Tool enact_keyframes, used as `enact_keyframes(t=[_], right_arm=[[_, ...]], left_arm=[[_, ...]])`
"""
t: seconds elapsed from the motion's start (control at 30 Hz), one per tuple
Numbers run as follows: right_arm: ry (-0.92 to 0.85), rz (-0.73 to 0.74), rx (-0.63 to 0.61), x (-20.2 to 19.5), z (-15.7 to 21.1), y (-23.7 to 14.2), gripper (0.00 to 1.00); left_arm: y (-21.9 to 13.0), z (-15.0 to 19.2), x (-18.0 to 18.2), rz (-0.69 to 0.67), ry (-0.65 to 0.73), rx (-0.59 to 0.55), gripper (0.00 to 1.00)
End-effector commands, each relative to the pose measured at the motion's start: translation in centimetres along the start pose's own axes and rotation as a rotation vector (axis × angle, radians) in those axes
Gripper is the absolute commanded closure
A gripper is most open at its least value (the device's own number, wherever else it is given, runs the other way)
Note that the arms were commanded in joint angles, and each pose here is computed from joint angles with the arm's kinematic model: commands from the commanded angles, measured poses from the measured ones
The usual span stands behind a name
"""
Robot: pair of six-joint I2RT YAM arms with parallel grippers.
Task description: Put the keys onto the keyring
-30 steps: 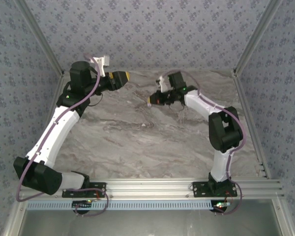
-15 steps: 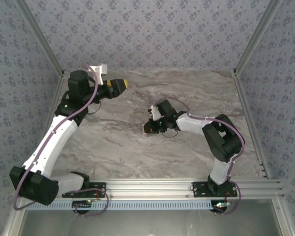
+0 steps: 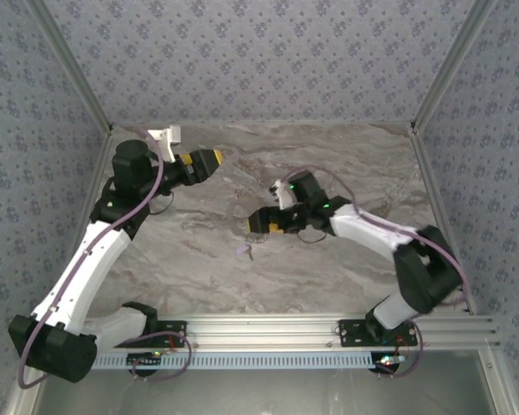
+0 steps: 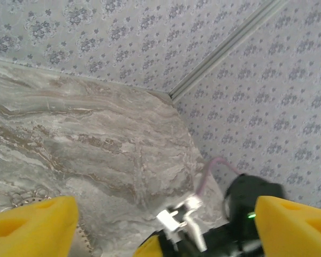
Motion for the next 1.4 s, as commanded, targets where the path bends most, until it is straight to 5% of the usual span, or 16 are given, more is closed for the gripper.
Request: enact_keyframes(t=[0.0, 0.07, 0.27, 0.4, 0.5, 0.67, 0.87, 1.37], right_arm=[[-0.017, 0.039, -0.086, 0.1, -2.1, -5.7, 0.00], [-0.013, 0.117, -0.196, -1.1, -4.1, -9.5, 0.00], [0.028, 0.560, -0.599, -8.6, -8.4, -20.6, 0.00], [0.009, 0.886, -0.898, -14.2, -8.6, -26.0, 0.00], [0.015, 1.026, -1.009, -18.2, -6.5, -27.1, 0.00], [0.032, 1.183, -0.899, -23.3, -2.6, -26.1, 0.00], [-0.037, 1.132, -0.910, -26.0, -2.2, -23.6, 0.00], [-0.164, 0.937, -0.842, -28.1, -3.7, -19.1, 0.00]], left_arm=[[-1.7, -1.2, 0.1, -0.074, 0.041, -0.068, 0.10], [-2.5, -1.5, 1.6, -0.173, 0.088, -0.110, 0.02], [-6.3, -3.0, 6.1, -0.482, 0.341, -0.335, 0.02], [-8.1, -1.6, 10.7, -0.722, 0.477, -0.324, 0.02], [-8.8, 0.5, 14.8, -0.834, 0.519, -0.326, 0.02], [-10.2, 4.4, 22.2, -0.968, 0.455, -0.360, 0.02], [-8.7, 7.3, 28.2, -1.020, 0.457, -0.267, 0.02], [-3.5, 8.5, 32.9, -0.872, 0.427, -0.141, 0.02]])
Point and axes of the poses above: each hand's point on the last joint's axis, 136 mm out from that joint toward the fingers, its own y axis out along the fingers, its own x axis along the line the jaws close on, z = x × y, the point moved 1 cm from there along -y, back along the fingers, and after that the axes turned 1 degree about y, right-handed, at the moved point
